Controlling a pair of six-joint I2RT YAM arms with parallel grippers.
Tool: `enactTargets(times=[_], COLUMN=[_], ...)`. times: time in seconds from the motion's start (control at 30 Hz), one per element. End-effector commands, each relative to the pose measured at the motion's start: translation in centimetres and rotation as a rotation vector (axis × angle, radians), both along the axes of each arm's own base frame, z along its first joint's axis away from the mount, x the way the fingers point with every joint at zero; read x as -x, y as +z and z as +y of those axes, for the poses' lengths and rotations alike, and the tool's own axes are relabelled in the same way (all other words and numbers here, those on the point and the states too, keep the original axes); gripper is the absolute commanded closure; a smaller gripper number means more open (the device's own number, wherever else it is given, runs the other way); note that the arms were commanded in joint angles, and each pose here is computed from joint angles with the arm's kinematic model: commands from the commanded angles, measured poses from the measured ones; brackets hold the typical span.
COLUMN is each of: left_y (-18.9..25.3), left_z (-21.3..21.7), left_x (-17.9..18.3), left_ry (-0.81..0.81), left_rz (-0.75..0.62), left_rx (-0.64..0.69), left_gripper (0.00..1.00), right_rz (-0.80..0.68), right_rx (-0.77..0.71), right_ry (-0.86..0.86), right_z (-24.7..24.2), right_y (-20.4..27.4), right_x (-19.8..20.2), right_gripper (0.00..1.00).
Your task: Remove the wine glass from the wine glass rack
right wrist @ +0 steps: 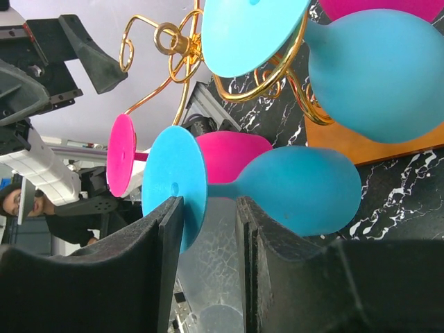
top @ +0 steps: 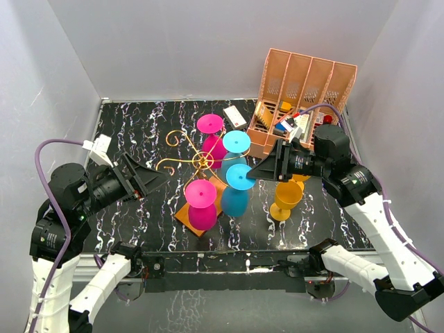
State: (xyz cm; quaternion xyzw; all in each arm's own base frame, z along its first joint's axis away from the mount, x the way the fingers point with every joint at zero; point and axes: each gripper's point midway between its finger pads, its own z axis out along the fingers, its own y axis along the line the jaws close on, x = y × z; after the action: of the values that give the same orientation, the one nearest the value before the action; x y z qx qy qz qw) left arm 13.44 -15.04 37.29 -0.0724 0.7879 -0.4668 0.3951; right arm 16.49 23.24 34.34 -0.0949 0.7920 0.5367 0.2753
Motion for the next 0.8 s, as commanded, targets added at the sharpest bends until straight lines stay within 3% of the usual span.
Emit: enactTargets(times=[0.0, 0.33, 0.77], left_y=[0.2, 0.3, 1.2], left_z=[0.1, 0.2, 0.4], left_x=[0.0, 0.2, 0.8], left_ry=[0.001, 0.004, 0.009], left_rz=[-0.017, -0.019, -0.041], left_rx=[-0.002, -0.002, 0.001], left_gripper=[0.03, 0.03, 0.03], right_rz=[-0.068, -0.064, -0.044], right_rx=[-0.055, -0.092, -0.094], right_ry=[0.011, 0.031, -0.010], right_z=[0.2, 0.4, 0.1], right_y=[2.2, 2.8, 2.7], right_x=[0.2, 0.5, 0.4], right_gripper=[0.60, 0.59, 0.70])
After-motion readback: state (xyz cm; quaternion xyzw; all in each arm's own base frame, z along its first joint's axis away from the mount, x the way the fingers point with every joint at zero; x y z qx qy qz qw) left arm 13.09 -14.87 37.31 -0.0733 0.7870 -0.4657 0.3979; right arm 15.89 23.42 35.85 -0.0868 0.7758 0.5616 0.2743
